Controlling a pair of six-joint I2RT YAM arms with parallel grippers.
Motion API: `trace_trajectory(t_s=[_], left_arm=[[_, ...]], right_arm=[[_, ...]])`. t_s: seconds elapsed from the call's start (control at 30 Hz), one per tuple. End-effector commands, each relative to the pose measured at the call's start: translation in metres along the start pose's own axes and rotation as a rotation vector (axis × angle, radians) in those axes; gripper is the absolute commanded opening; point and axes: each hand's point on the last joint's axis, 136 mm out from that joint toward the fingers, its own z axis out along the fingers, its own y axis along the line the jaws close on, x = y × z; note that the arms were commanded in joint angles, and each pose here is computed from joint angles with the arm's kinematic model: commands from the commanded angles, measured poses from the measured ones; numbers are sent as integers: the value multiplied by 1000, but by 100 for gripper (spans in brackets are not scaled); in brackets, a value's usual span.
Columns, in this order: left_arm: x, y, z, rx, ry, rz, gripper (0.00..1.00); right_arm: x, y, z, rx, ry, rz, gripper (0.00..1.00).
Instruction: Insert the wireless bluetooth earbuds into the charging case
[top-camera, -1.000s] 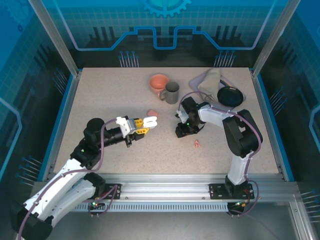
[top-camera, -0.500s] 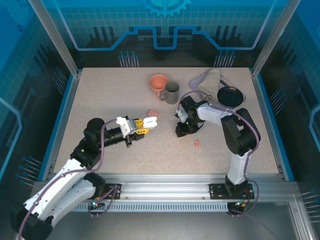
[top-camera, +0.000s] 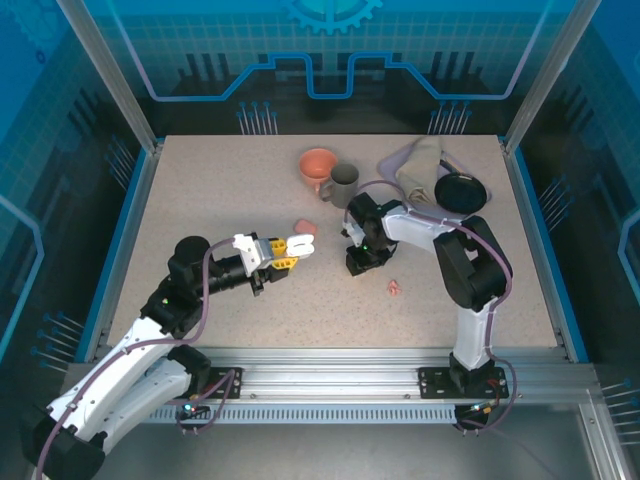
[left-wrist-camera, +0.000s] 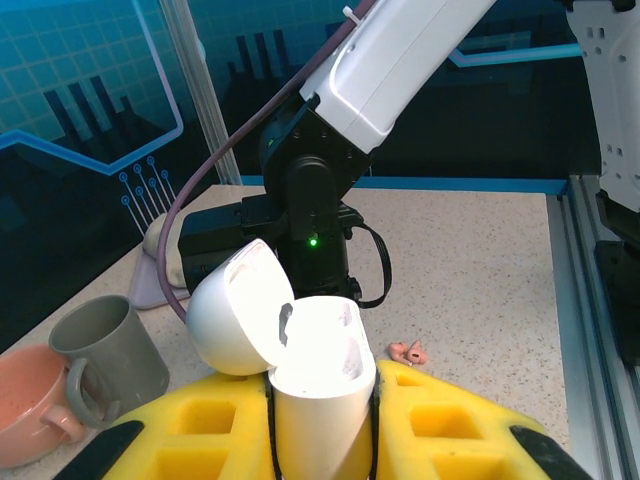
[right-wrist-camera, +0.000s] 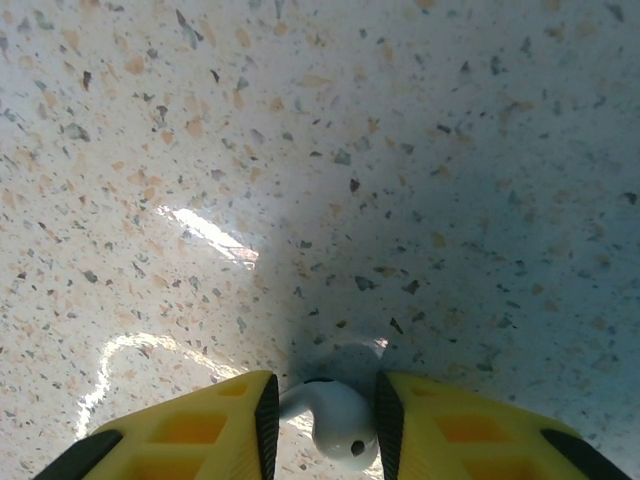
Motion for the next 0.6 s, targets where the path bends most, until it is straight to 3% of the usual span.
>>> trace_trajectory(t_s=[0.0, 0.57], left_arm=[[-6, -2, -3, -3, -14, 31, 0], [-7, -1, -3, -9, -15, 30, 0]], right_arm=[[0, 5, 12, 1, 27, -16, 34], [-1, 12, 2, -54, 2, -14, 24]])
